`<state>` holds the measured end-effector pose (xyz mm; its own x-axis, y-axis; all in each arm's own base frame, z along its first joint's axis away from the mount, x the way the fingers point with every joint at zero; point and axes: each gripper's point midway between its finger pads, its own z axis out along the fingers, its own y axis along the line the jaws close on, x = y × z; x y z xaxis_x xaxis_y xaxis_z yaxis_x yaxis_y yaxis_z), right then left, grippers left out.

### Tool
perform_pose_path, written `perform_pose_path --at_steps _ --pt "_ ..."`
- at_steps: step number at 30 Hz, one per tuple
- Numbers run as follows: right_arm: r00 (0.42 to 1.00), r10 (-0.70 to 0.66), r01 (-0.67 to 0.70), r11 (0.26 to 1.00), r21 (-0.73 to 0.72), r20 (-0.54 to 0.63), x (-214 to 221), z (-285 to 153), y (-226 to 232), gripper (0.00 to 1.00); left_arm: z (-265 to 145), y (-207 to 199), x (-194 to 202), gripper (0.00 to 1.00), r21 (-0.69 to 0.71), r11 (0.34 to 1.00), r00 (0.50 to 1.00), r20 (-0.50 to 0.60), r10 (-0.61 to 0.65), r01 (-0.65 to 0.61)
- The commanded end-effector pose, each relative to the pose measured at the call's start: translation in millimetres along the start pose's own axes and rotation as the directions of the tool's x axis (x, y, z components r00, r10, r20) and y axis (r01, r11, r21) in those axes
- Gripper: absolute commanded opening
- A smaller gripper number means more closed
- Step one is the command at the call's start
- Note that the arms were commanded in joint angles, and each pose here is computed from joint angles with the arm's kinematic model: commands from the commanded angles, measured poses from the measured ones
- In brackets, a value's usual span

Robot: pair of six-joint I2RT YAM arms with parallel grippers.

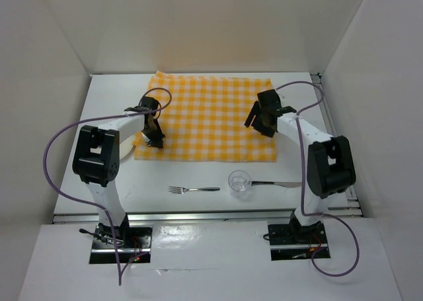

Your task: Set the dinner table for one person

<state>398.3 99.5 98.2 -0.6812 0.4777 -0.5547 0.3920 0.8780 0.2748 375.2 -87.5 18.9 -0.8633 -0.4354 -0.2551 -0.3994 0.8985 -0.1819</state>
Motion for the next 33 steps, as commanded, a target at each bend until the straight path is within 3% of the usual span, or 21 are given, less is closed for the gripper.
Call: perform_pose_path --at_steps 1,2,3,4,7,15,30,33 --pt "0.990 -0.088 0.073 0.989 -0.128 -0.114 21 23 30 0.75 9 11 32 0.00 -0.053 0.999 0.997 -0.073 -0.006 0.002" --pt "0.987 -0.088 0.072 0.990 -0.121 -0.132 28 28 31 0.65 7 11 30 0.00 -0.055 0.999 0.998 -0.061 -0.006 0.002" --pt "0.986 -0.081 0.066 0.992 -0.108 -0.149 33 31 28 0.45 5 13 33 0.00 -0.060 0.998 0.998 -0.068 -0.006 0.002" --pt "0.983 -0.072 0.057 0.994 -0.093 -0.168 41 33 22 0.37 5 15 32 0.00 -0.067 0.998 0.998 -0.062 -0.006 0.002" --pt "0.979 -0.041 0.030 0.998 -0.056 -0.198 56 43 5 0.24 -3 14 32 0.00 -0.072 0.997 0.999 -0.050 0.004 -0.007" --pt "0.972 0.013 0.026 0.987 0.160 -0.236 60 73 -48 0.24 -16 5 19 0.00 -0.084 0.995 0.999 -0.015 0.045 -0.046" --pt "0.965 -0.018 0.055 0.990 0.132 -0.261 84 35 -52 0.24 -36 16 25 0.00 -0.118 0.991 0.998 0.008 0.065 -0.064" --pt "0.973 -0.038 0.064 0.992 0.106 -0.227 70 30 -39 0.29 -44 14 22 0.00 -0.103 0.993 0.997 0.030 0.065 -0.061"
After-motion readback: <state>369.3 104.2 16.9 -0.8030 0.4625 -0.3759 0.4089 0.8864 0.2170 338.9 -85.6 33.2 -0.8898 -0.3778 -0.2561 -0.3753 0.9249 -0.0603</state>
